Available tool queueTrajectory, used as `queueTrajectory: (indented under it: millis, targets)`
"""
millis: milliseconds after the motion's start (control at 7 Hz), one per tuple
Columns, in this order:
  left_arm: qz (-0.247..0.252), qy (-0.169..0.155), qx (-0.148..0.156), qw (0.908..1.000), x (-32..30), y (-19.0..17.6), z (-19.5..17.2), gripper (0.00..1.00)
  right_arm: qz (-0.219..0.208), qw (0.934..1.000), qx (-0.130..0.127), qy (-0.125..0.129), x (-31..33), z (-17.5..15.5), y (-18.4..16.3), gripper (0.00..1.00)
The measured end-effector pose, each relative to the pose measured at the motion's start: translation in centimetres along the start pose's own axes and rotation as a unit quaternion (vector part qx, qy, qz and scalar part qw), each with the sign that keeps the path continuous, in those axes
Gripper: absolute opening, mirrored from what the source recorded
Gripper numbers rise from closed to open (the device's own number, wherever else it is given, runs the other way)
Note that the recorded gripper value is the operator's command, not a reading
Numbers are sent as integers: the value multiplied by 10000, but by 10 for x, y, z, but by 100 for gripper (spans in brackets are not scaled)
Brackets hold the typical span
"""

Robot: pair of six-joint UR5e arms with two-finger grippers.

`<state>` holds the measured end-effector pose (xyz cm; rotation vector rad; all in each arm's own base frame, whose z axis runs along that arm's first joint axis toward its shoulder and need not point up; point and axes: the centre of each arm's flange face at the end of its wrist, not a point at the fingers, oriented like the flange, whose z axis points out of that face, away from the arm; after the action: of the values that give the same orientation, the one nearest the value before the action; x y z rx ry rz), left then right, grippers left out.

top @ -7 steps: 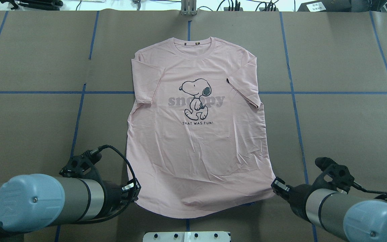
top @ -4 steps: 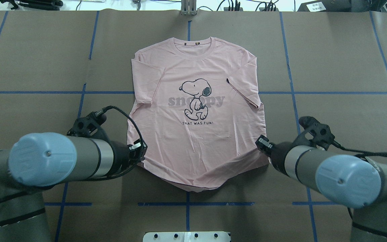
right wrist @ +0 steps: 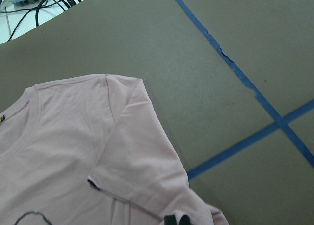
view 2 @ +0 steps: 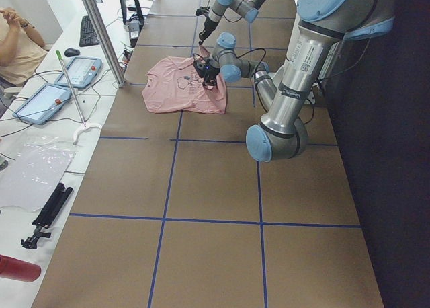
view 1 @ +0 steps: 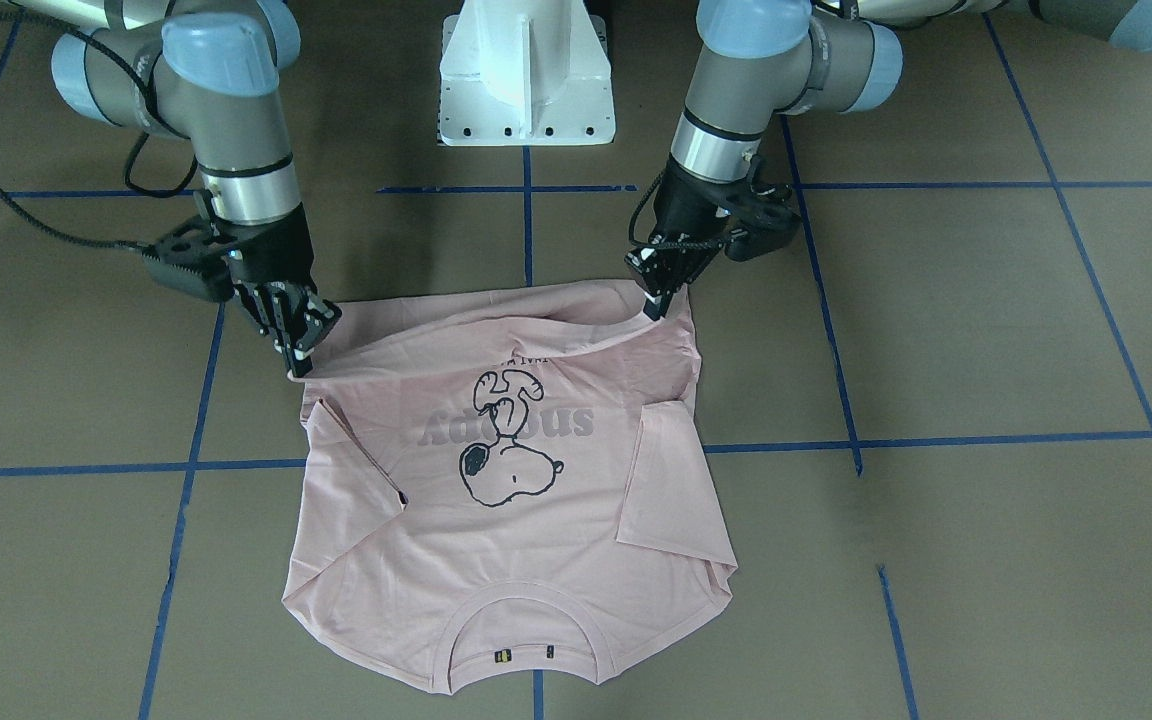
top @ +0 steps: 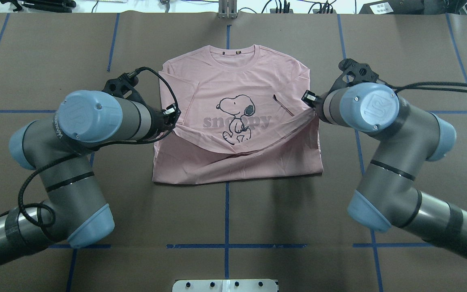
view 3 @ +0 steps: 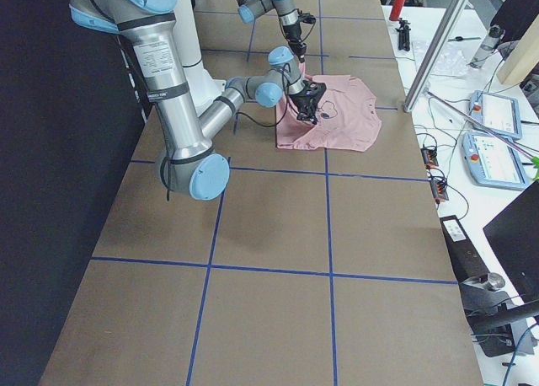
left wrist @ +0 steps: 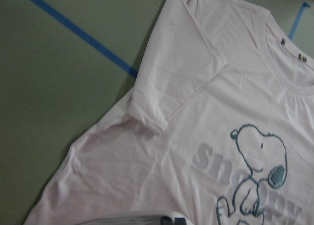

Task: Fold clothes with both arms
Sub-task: 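Lift the hem with both grippers and fold it toward the collar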

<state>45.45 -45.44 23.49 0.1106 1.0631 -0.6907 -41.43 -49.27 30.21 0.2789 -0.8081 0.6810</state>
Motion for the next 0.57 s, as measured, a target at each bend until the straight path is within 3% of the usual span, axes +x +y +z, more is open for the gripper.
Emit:
queueTrajectory:
  millis: [571]
  targets:
    - [650,4,568,9963,53,-85,60,0,-306,9980,114,540,-66,68,-95,0]
